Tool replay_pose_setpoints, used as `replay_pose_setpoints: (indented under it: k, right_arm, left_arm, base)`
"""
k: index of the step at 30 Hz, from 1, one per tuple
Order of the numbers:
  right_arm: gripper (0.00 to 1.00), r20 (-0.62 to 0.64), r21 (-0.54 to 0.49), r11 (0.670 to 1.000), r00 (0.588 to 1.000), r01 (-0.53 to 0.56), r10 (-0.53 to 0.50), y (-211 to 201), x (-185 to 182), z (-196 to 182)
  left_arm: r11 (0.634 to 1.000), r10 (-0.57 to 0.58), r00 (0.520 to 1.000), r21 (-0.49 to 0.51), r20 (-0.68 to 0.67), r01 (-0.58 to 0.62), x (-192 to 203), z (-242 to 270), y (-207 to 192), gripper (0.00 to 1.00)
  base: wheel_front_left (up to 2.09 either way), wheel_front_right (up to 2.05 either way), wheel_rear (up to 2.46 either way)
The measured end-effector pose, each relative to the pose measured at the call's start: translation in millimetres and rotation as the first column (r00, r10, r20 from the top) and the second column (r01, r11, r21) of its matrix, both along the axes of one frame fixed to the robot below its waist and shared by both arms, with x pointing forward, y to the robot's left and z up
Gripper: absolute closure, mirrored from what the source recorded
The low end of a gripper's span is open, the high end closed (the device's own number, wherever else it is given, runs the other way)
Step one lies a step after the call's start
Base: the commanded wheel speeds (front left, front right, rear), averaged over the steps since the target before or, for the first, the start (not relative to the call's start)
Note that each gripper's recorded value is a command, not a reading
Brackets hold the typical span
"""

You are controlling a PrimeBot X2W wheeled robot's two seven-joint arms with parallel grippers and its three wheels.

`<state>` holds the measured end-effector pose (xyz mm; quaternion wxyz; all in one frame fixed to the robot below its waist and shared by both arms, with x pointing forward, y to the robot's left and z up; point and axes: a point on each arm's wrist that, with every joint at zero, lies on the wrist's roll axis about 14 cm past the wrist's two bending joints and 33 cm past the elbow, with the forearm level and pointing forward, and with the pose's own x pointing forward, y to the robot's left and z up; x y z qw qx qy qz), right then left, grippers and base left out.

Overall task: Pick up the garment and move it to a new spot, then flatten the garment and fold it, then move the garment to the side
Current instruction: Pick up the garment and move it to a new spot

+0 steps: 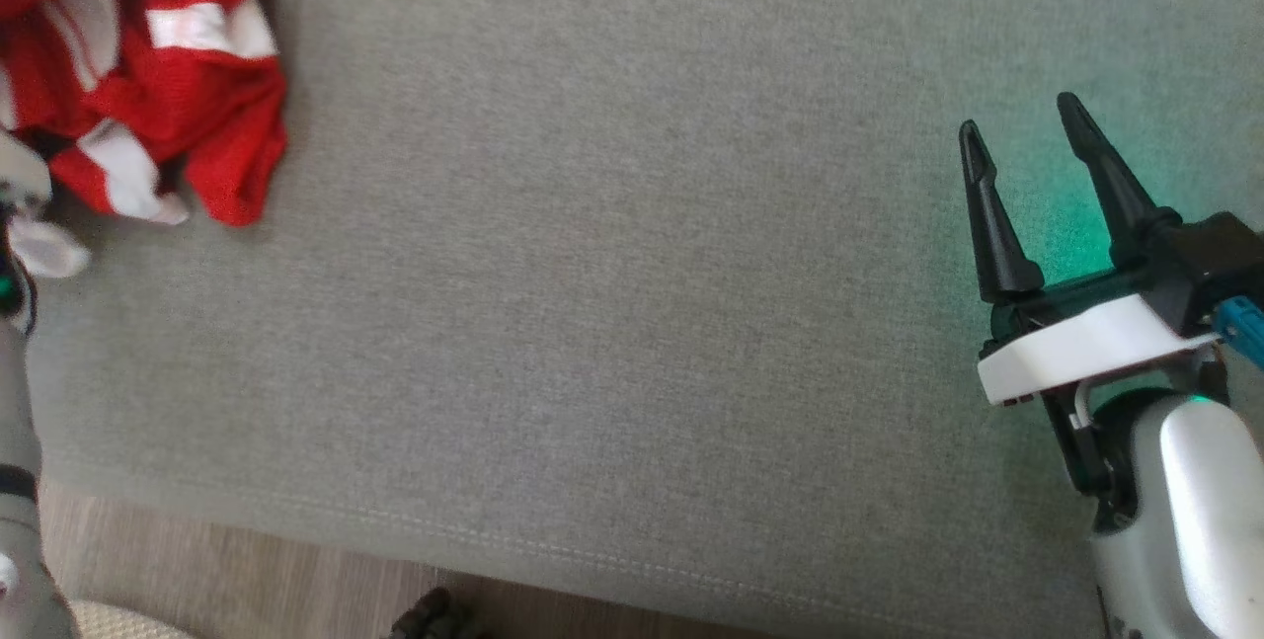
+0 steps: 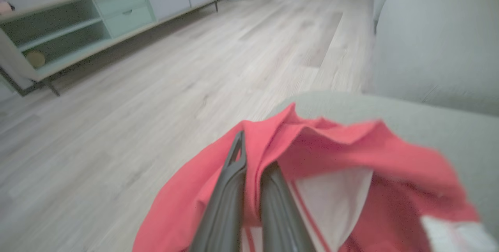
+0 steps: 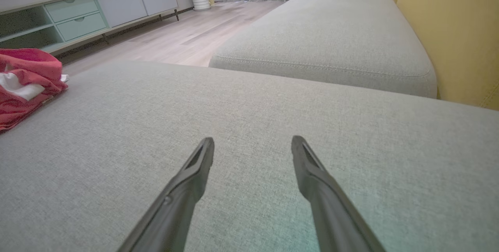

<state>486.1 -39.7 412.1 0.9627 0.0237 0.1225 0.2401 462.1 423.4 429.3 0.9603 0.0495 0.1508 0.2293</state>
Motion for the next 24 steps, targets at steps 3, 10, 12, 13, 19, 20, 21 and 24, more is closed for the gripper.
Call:
replay_pose_setpoints:
  k: [3,10,12,13,19,20,21,24]
  right_arm:
    - [0.00,0.029,0.005,1.000,1.000,-0.009,0.009,4.2,-1.5,12.0]
    - [0.00,0.087,0.041,0.999,0.996,-0.013,0.009,11.9,-26.4,47.2]
    - [0.00,0.089,0.047,0.999,0.996,-0.010,0.005,11.5,-36.7,53.3]
    - [0.00,0.090,0.050,0.999,0.996,-0.008,0.004,11.5,-41.7,56.3]
    - [0.00,0.120,0.062,0.998,0.993,-0.009,0.001,11.7,-67.8,76.7]
    - [0.00,0.126,0.065,0.998,0.992,-0.009,0.001,11.5,-71.9,79.9]
    - [0.00,0.134,0.068,0.998,0.991,-0.008,-0.001,11.0,-75.8,83.4]
    - [0.00,0.149,0.069,0.998,0.989,-0.003,-0.008,7.9,-86.0,90.7]
  left_arm:
    - [0.999,-0.030,0.989,0.045,0.142,0.024,10.2,47.5,-4.1,1.00]
    - [0.993,-0.101,0.942,0.089,0.321,0.076,-38.9,99.8,-39.4,1.00]
    - [0.991,-0.122,0.924,0.101,0.363,0.091,-54.3,112.5,-50.9,1.00]
    - [0.989,-0.135,0.915,0.108,0.380,0.101,-61.8,118.0,-57.2,1.00]
    - [0.986,-0.168,0.873,0.096,0.458,0.139,-108.8,137.8,-90.1,1.00]
    - [0.986,-0.165,0.870,0.092,0.465,0.138,-116.9,139.7,-93.2,1.00]
    - [0.986,-0.164,0.869,0.087,0.467,0.140,-124.3,140.8,-96.8,1.00]
    - [0.985,-0.174,0.864,0.069,0.473,0.160,-142.0,142.8,-111.1,1.00]
  base:
    - [0.00,0.00,0.00]
    - [0.00,0.00,0.00]
    - [0.00,0.00,0.00]
    - [0.00,0.00,0.00]
    - [0.00,0.00,0.00]
    - [0.00,0.00,0.00]
    - [0.00,0.00,0.00]
    - [0.00,0.00,0.00]
